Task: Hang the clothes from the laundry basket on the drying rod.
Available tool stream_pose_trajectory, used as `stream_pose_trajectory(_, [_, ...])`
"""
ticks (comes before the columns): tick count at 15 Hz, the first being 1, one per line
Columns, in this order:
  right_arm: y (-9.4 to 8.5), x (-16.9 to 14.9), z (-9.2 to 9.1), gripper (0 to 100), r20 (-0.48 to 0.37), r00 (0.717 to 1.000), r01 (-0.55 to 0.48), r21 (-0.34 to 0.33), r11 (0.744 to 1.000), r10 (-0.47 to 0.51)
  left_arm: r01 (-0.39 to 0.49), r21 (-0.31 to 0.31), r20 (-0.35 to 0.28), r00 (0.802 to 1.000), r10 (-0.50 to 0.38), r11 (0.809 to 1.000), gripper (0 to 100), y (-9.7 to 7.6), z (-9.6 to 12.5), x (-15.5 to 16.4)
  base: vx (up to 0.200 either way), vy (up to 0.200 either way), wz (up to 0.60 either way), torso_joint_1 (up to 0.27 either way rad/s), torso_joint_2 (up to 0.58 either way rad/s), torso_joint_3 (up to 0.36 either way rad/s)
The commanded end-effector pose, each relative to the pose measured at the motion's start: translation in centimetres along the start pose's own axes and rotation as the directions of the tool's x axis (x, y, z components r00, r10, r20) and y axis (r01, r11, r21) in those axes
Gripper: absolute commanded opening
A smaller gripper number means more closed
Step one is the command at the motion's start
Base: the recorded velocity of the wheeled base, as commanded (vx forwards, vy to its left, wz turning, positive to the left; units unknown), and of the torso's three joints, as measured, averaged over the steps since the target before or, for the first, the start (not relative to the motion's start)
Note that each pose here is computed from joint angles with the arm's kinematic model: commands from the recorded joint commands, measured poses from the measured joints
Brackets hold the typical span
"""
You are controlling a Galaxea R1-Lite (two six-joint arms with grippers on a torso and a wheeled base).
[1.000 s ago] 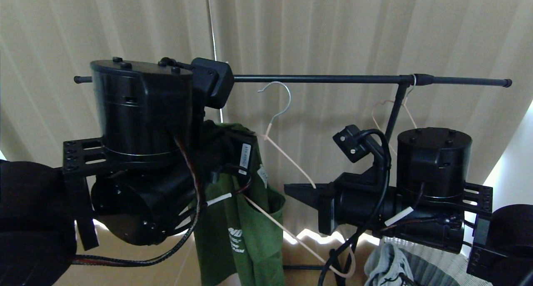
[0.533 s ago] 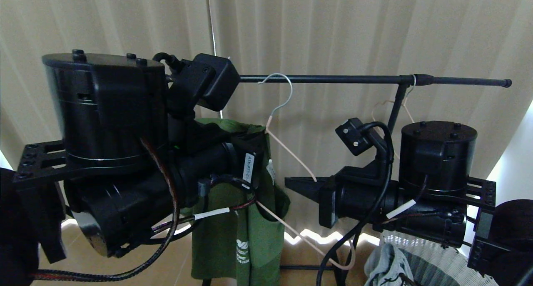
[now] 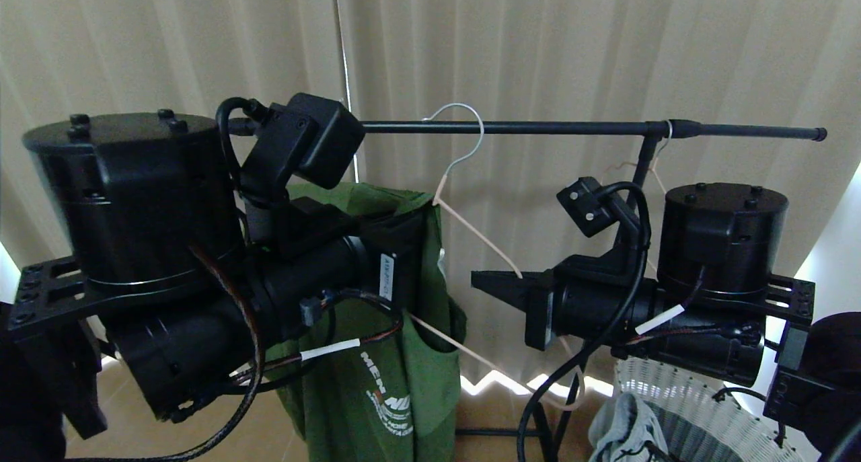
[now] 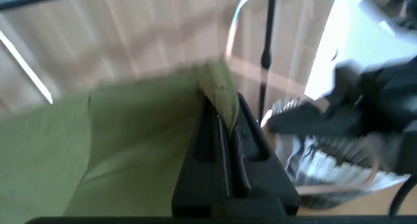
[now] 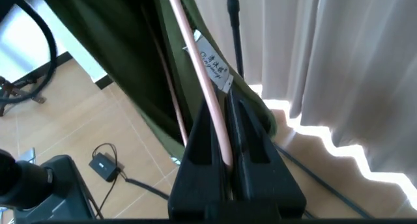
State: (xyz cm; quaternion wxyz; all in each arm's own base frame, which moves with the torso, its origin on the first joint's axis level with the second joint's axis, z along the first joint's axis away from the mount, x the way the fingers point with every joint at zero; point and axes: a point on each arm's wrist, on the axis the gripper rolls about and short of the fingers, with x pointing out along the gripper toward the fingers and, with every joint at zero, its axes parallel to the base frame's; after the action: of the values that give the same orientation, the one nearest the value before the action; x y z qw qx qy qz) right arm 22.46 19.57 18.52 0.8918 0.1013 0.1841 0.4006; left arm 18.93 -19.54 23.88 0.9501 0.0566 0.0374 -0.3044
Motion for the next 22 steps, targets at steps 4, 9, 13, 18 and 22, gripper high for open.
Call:
stream_pose_trajectory(4, [-0.5,-0.2,1.0,0,0.036,0.999,0.014,0.001,1.0,-0.014,-0.003,0.004,-0.02,1.0,0.003,1.0,100,0.3,-0.7,-0.8,0.0,0.0,0.0,0.0,0.0,0.0])
stream_pose_trajectory(9, [-2.4,-2.4,1.2,0,0.062,0.994,0.094,-0.051,0.994,-0.09,-0.017,0.073,-0.03,0.999,0.02,0.997,100,1.3,-2.0,-4.3,0.0,0.0,0.0,0.0,0.0,0.0])
stream_pose_trajectory(13, [-3.0,-5.3,1.1,0,0.086,0.987,0.142,-0.084,0.986,-0.135,-0.163,0.106,0.011,0.987,0.163,0.981,100,4.6,-1.3,-5.8,0.0,0.0,0.0,0.0,0.0,0.0])
stream_pose_trajectory(18, [-4.0,-6.1,0.2,0,0.062,0.982,0.187,-0.114,0.976,-0.18,-0.151,0.096,0.073,0.987,0.145,0.984,100,7.1,-0.5,-6.6,0.0,0.0,0.0,0.0,0.0,0.0])
stream_pose_trajectory(22, [-4.0,-6.4,0.2,0,0.059,0.981,0.191,-0.139,0.972,-0.184,-0.061,0.252,0.138,0.99,0.026,0.966,100,8.6,0.2,-6.7,0.0,0.0,0.0,0.0,0.0,0.0])
